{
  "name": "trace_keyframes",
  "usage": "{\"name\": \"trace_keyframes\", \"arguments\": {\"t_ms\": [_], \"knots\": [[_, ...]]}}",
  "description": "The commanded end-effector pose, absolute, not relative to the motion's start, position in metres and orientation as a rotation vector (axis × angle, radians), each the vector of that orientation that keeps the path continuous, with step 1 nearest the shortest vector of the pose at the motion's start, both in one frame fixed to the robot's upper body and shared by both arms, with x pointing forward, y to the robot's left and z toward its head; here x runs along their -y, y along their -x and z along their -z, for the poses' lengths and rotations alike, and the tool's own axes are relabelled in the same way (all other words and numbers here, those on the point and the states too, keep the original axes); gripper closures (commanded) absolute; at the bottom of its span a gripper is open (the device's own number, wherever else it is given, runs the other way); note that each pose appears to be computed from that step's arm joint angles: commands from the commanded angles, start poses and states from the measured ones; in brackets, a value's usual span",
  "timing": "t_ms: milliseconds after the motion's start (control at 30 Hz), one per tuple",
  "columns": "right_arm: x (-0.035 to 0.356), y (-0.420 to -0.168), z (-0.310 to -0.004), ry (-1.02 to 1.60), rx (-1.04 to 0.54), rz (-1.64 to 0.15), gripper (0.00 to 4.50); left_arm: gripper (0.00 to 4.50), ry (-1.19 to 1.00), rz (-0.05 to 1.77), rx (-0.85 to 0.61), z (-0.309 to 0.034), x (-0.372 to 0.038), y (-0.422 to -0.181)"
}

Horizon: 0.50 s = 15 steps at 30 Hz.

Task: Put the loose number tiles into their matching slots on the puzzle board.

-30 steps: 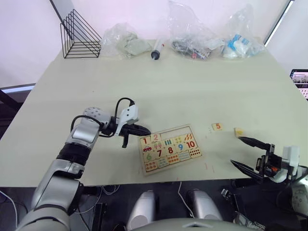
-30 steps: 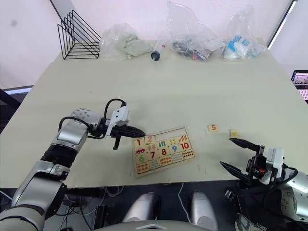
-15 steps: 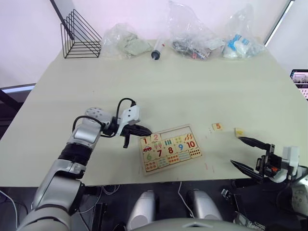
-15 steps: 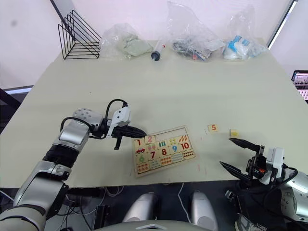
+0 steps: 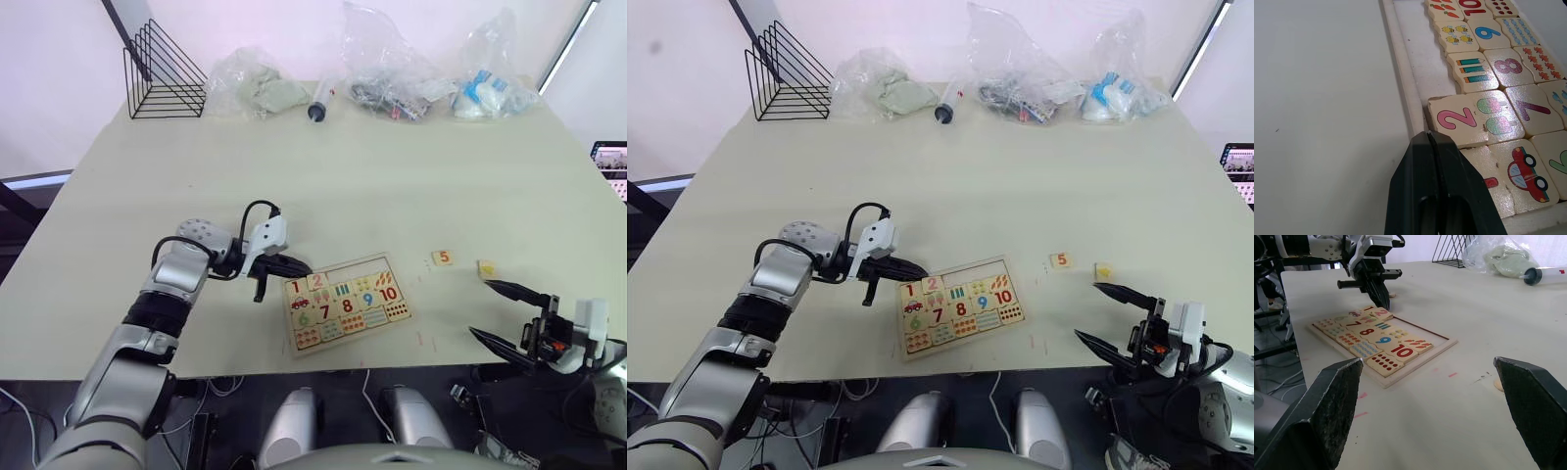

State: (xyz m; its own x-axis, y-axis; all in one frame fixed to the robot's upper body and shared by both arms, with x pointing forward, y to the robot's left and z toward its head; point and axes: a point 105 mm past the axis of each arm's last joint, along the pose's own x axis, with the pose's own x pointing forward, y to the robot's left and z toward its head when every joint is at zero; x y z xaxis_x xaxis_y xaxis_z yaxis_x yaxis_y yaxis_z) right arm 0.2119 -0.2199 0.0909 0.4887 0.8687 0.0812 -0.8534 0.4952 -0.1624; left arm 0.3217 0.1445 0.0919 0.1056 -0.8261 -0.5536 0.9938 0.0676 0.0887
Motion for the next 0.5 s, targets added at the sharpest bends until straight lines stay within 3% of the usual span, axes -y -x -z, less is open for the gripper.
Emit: {"name": "trace_keyframes", "arguments": {"t_ms": [33,500], "knots": [[0.2213,-0.2108,-0.0968,0.125,0.187,-1.041,0.0,4.47,-0.538,1.456,-0.395,-0.0933,-0.1403,-0.3183],[0.2206,-0.2097,-0.0957,0.122,0.185,-1.04,0.0,4.47,-0.546,1.474,-0.388,-0.092,-0.1354,-0.3171]]}}
